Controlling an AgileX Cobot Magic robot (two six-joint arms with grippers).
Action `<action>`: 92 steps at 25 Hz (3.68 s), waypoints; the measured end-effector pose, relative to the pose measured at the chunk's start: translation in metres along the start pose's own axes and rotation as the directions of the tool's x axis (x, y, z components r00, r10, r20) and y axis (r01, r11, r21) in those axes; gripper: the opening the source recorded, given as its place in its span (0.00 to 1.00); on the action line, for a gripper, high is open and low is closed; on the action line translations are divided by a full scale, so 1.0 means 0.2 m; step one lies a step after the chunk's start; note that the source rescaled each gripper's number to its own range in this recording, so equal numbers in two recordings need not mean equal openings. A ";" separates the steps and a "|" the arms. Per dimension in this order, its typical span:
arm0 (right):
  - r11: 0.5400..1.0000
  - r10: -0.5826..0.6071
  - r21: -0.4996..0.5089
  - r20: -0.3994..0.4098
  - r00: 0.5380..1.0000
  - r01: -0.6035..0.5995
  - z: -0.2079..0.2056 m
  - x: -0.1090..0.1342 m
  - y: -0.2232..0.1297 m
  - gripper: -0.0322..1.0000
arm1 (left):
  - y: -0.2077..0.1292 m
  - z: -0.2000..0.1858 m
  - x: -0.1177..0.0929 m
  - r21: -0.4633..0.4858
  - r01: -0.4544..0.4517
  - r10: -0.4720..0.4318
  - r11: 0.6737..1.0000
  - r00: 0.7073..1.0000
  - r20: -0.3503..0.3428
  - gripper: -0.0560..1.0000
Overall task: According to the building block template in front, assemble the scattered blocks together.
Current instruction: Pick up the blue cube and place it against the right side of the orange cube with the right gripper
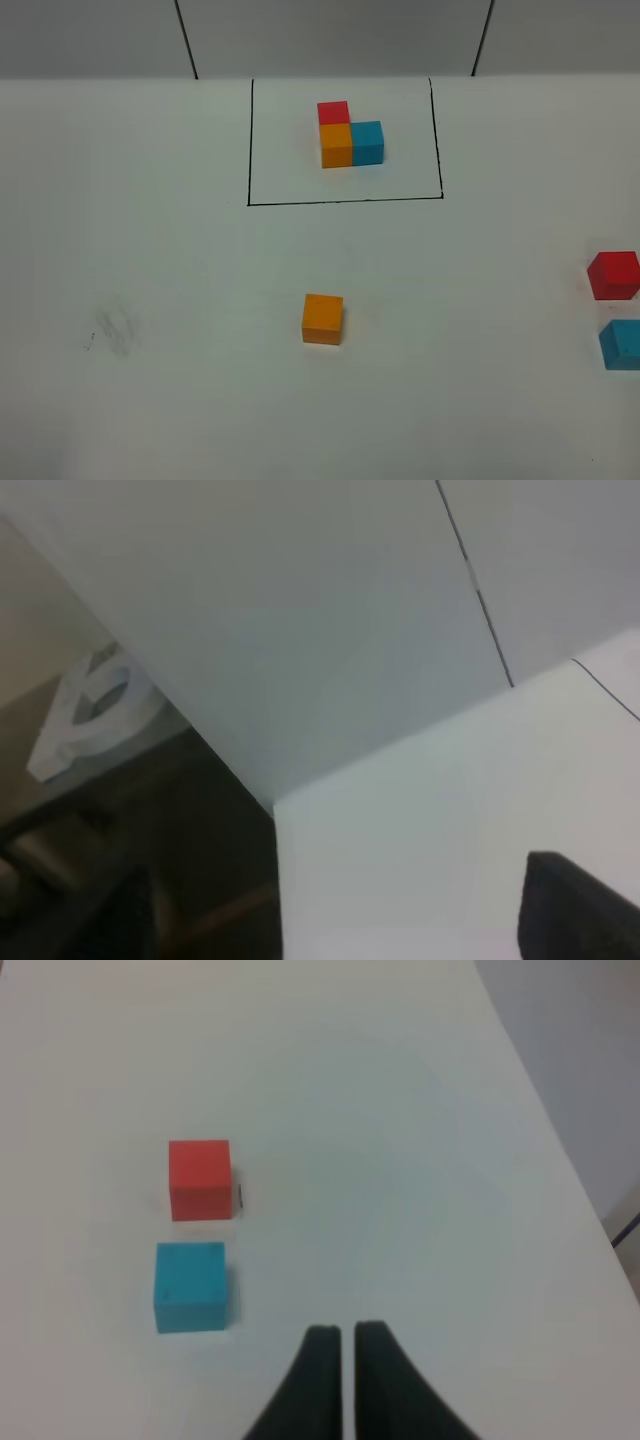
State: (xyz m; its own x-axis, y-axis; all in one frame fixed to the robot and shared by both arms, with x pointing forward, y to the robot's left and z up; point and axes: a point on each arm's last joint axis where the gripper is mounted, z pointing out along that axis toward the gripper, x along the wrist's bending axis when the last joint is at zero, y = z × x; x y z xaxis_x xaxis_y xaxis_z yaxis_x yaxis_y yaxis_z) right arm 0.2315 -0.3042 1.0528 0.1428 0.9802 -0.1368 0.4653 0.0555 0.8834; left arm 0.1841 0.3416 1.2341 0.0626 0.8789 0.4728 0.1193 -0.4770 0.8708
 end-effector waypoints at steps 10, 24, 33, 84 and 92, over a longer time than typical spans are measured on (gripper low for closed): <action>1.000 0.000 0.000 0.000 1.000 0.000 0.00 0.00 0.00 0.03 | -0.42 0.17 -0.40 0.200 0.428 -0.428 0.881 0.903 -0.043 0.84; 1.000 0.000 0.000 0.000 1.000 0.000 0.00 0.00 0.00 0.03 | -0.68 0.37 -0.55 0.339 0.524 -0.502 0.781 0.850 -0.157 0.84; 1.000 0.000 0.000 0.000 1.000 0.000 0.00 0.00 0.00 0.03 | -0.68 0.37 -0.55 0.342 0.525 -0.503 0.779 0.850 -0.157 0.84; 0.884 0.105 0.466 -0.100 0.989 -0.046 0.58 0.05 0.28 0.99 | -0.68 0.37 -0.55 0.342 0.526 -0.504 0.779 0.849 -0.158 0.84; 0.781 0.161 0.620 -0.097 0.982 -0.067 0.92 0.10 0.22 1.00 | -0.68 0.37 -0.55 0.342 0.526 -0.504 0.779 0.849 -0.158 0.84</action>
State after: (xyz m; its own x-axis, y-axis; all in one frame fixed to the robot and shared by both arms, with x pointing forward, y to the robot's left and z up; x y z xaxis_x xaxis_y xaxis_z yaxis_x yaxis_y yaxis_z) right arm 0.4161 -0.3180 1.0069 0.1309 0.9901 0.0512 0.8959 -0.1403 0.4216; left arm 0.2338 0.3095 1.0539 -0.1631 0.9865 -0.0158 0.4646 0.0910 0.8808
